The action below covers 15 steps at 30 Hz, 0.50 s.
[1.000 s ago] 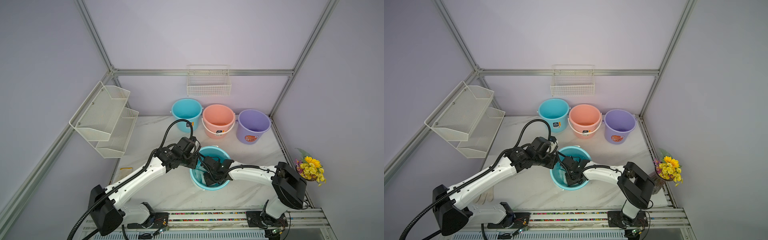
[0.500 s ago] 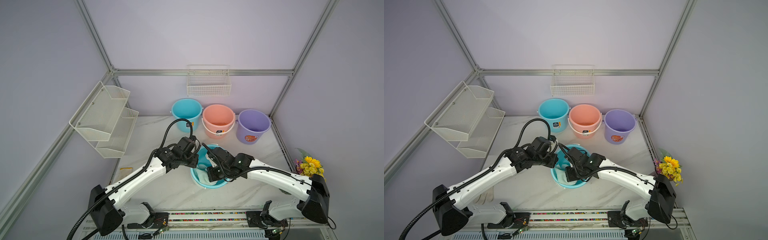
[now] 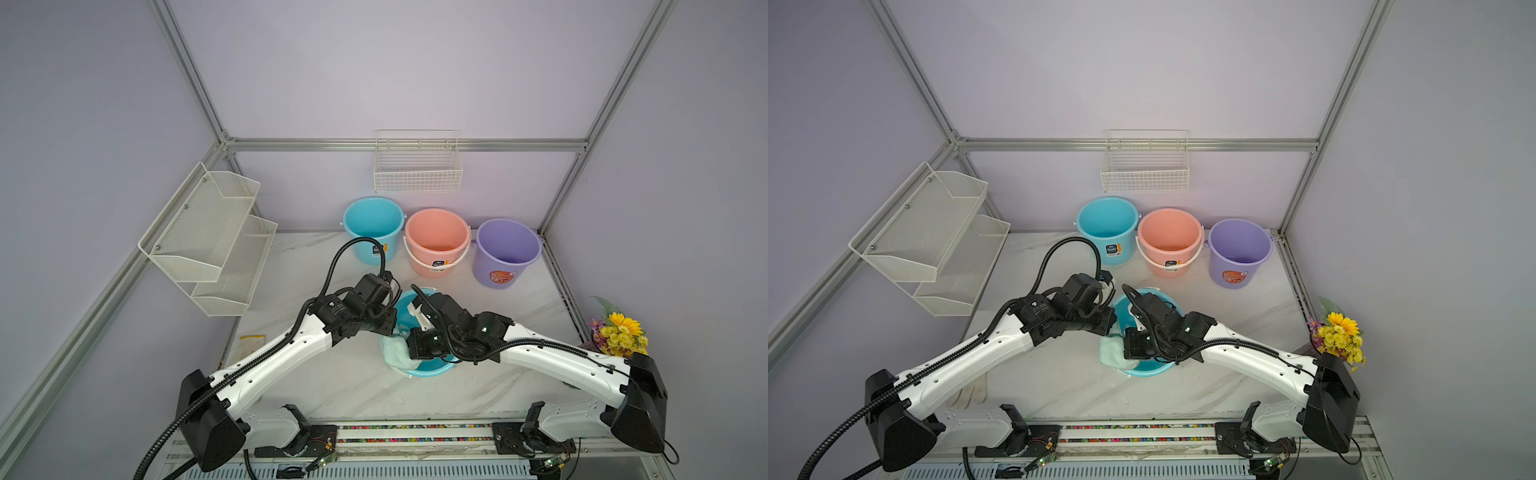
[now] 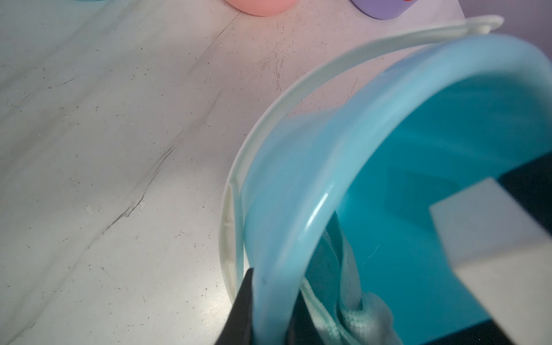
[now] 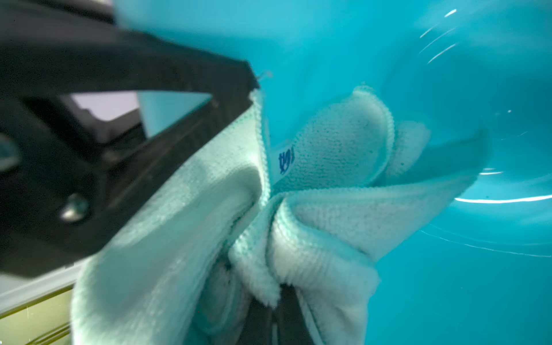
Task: Wipe the inside of the bucket with a cloth
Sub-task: Wipe the dirt from the inside of the bucket.
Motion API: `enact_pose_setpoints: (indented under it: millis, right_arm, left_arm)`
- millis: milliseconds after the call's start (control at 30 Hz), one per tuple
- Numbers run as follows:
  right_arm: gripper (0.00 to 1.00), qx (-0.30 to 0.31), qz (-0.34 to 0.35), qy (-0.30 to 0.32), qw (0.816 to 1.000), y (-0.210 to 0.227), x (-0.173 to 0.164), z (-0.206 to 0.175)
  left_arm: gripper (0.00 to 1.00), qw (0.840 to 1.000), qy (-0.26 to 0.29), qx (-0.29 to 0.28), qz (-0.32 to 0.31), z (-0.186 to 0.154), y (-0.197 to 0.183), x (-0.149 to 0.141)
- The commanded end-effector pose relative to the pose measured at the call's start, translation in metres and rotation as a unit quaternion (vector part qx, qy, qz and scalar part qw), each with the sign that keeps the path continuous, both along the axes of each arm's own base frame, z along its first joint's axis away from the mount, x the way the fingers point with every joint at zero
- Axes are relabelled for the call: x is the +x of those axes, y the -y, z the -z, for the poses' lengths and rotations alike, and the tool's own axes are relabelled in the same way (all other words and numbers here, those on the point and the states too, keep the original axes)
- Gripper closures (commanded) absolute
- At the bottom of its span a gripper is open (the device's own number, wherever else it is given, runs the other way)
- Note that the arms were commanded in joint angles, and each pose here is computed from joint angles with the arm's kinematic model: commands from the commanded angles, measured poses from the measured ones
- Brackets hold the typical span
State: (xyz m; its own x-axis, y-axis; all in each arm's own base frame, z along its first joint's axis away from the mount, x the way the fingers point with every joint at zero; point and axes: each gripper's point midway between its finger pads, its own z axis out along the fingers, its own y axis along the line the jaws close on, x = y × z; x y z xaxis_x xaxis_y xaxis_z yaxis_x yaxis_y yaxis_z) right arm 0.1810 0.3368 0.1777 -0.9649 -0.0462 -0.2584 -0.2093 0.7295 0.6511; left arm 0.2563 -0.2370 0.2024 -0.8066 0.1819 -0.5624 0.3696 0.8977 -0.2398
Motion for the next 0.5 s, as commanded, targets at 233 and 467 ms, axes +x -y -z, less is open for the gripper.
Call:
enact_pose_setpoints:
  millis: [233,467]
  right_arm:
    - [1.0,0.006,0.115,0.034,0.993,-0.019,0.052,0.055]
    - [1.0,-0.05,0.174,0.04,0.983,-0.007,0.072,0.096]
  left_arm:
    - [1.0,0.996,0.051,-0.077,0.0,-0.047,0.016,0.011]
    - [1.0,0.995,0.053,-0.079,0.003,-0.049,0.016,0.01]
